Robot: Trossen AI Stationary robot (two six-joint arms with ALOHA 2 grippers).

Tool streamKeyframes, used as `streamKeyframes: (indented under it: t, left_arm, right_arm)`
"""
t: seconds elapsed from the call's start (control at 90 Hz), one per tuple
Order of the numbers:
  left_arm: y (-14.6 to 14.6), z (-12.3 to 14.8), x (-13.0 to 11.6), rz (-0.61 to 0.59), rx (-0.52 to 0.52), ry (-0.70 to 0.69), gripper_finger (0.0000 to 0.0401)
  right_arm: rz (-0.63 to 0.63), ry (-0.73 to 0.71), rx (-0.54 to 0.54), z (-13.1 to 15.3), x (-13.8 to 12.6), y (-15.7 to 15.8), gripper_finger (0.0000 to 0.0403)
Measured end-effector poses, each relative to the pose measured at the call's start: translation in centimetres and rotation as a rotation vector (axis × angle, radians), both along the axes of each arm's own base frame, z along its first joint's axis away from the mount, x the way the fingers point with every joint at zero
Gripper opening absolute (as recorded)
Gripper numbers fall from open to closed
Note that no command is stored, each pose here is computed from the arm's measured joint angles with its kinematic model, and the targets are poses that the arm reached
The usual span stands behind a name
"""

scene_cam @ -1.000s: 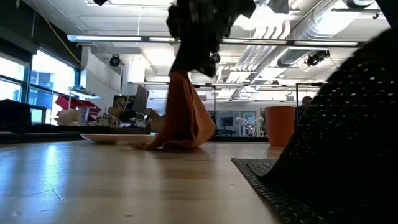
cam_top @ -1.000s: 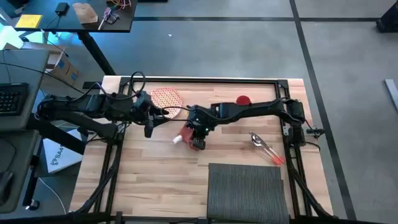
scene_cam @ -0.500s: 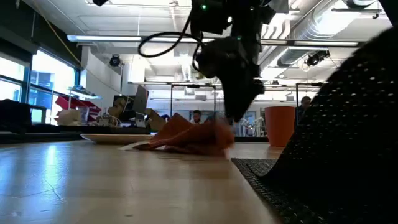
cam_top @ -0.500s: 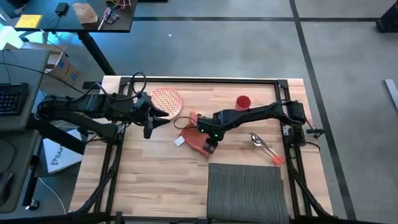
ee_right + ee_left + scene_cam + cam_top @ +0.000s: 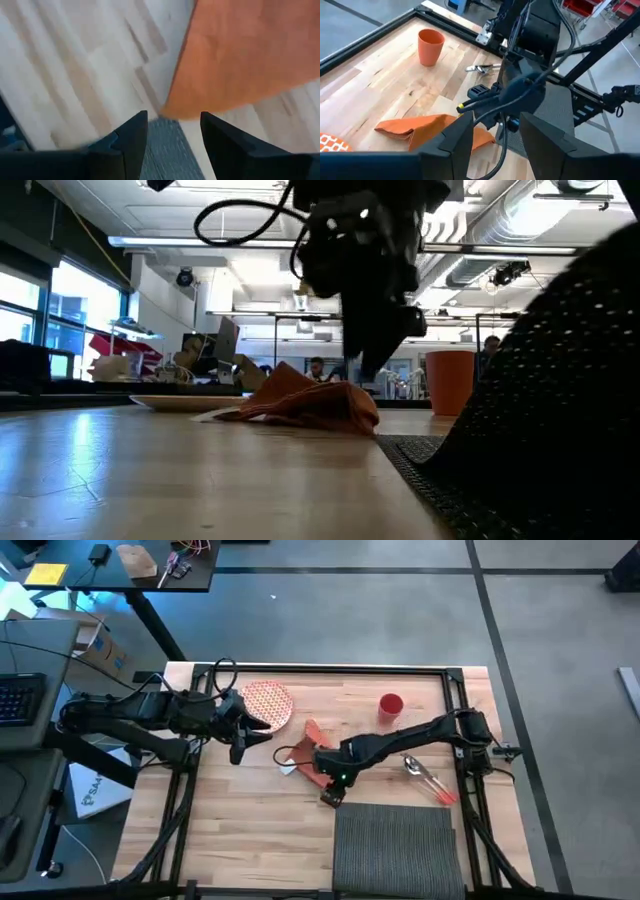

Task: Set table place
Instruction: Fold the orange table napkin

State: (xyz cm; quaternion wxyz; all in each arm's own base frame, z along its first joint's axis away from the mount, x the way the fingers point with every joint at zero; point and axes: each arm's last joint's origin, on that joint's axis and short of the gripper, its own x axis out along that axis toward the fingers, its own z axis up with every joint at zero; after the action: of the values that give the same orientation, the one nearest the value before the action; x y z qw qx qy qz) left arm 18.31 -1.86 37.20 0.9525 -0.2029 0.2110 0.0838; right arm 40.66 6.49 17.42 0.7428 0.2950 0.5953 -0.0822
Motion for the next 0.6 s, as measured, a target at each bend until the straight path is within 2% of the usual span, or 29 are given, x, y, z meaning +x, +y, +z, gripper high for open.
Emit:
streamKeyframes:
  t: [0.111, 0.178, 0.233, 0.322, 0.356, 0.467, 0.6]
  left_arm:
    - [-0.1, 0.0, 0.0, -0.033, -0.015, 0.005, 0.0145]
    - [-0.2, 0.0, 0.0, -0.052, -0.023, 0.007, 0.0145]
    - [-0.2, 0.0, 0.0, -0.068, -0.031, 0.008, 0.0145]
    - [-0.3, -0.1, 0.0, -0.109, -0.035, 0.011, 0.0145]
    - [-0.4, -0.1, 0.0, -0.122, -0.032, 0.013, 0.0145]
    - [-0.5, -0.2, -0.1, -0.171, -0.027, 0.03, 0.0145]
    - [-0.6, -0.3, -0.2, -0.203, -0.034, 0.046, 0.0145]
  right_arm:
    - [-0.092, 0.055, -0.067, -1.7, 0.1, 0.6, 0.016]
    - [-0.142, 0.086, -0.088, -2.0, -0.1, 0.6, 0.0141]
    - [-0.163, 0.078, -0.093, -1.9, 0.0, 0.5, 0.0108]
    - [-0.152, 0.065, -0.089, -1.5, 0.0, 0.2, 0.0032]
    - [-0.142, 0.058, -0.079, -1.2, 0.0, 0.1, 0.0017]
    - [-0.118, -0.003, -0.02, 0.8, 0.3, -0.5, 0.0004]
    - [-0.021, -0.16, 0.109, 5.4, 1.1, -1.2, 0.0001]
